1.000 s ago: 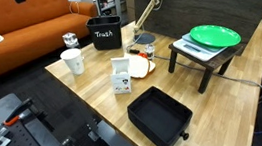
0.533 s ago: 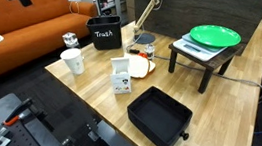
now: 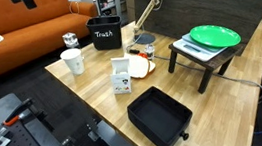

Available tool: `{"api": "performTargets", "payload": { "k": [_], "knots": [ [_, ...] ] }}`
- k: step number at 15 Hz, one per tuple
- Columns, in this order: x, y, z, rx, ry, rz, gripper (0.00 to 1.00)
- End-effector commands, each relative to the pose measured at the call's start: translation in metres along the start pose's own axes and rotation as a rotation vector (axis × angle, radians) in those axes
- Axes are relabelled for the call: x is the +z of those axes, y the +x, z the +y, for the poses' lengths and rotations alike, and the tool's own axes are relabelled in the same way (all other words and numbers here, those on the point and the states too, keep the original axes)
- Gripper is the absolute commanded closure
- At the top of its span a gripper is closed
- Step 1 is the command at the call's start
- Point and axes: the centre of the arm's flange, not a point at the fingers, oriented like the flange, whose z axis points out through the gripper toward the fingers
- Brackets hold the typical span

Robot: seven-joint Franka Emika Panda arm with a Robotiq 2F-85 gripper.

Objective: Turn off the desk lamp

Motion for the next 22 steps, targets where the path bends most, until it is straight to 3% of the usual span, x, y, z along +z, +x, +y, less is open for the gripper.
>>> {"api": "performTargets", "payload": {
  "k": [1, 9, 10, 17, 22],
  "knots": [
    [0.016, 0.037, 0.006, -0.053, -0.080, -0.011, 0.00],
    [0.053, 0.127, 0.003, -0.124, -0.068, -0.049, 0.00],
    [0.053, 0.104, 0.003, -0.098, -0.058, -0.033, 0.00],
    [0.055, 0.106, 0.002, -0.090, -0.066, -0.038, 0.00],
    [0.079, 0.143, 0.001, -0.159, -0.158, -0.042, 0.00]
  ]
}}
